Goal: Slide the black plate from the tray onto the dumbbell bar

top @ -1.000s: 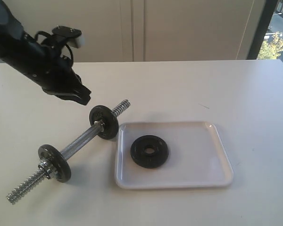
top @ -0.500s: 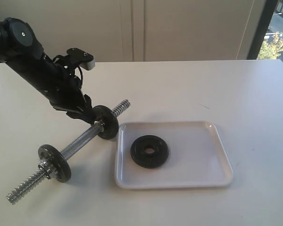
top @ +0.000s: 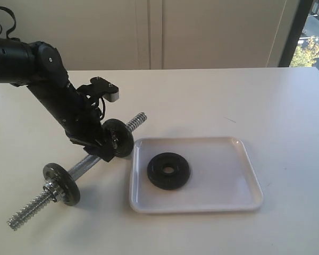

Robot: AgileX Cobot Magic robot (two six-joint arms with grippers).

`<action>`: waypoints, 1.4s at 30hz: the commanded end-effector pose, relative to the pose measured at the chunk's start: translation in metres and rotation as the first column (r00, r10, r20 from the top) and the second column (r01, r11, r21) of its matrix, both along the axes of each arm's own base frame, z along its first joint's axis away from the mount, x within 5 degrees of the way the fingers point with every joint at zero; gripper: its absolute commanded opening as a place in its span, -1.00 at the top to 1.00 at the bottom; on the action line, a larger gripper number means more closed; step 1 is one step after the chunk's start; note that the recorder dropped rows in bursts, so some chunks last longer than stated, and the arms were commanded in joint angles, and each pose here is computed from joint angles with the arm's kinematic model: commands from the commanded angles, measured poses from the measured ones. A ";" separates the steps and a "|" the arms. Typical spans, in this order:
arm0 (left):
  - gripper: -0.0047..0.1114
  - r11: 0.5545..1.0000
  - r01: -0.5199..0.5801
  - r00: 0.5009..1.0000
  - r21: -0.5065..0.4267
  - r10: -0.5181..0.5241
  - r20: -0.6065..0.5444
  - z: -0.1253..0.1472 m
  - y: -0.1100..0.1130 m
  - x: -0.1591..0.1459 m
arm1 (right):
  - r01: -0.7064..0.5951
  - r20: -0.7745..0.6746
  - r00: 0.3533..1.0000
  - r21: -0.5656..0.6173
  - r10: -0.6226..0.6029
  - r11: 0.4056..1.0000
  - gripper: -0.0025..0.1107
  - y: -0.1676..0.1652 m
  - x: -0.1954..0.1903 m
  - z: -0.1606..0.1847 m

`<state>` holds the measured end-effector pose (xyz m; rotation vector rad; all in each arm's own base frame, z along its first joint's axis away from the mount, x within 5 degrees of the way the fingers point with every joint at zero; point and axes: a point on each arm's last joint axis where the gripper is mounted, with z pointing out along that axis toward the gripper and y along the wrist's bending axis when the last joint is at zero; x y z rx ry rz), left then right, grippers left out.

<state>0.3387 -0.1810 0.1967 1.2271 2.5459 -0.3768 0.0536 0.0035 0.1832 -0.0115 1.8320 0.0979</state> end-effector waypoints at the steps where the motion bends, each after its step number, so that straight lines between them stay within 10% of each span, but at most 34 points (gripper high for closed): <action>1: -0.19 1.000 -0.004 0.999 0.008 0.004 -0.039 -0.008 -0.002 0.000 | 0.002 0.006 1.000 -0.003 -0.002 1.000 0.96 0.000 0.000 -0.001; 21: -0.15 0.999 -0.035 0.998 0.012 0.035 -0.052 -0.027 -0.004 0.006 | 0.002 0.006 1.000 -0.003 -0.002 1.000 0.96 0.000 0.000 -0.001; 32: 0.92 0.999 -0.036 0.998 0.010 0.037 -0.055 -0.027 -0.004 0.006 | 0.002 0.006 1.000 -0.003 -0.002 1.000 0.96 0.000 0.000 -0.001; 42: 0.92 0.999 0.036 0.998 0.011 -0.036 -0.048 -0.010 -0.002 -0.002 | 0.002 0.006 1.000 -0.003 -0.002 1.000 0.96 0.000 0.000 -0.001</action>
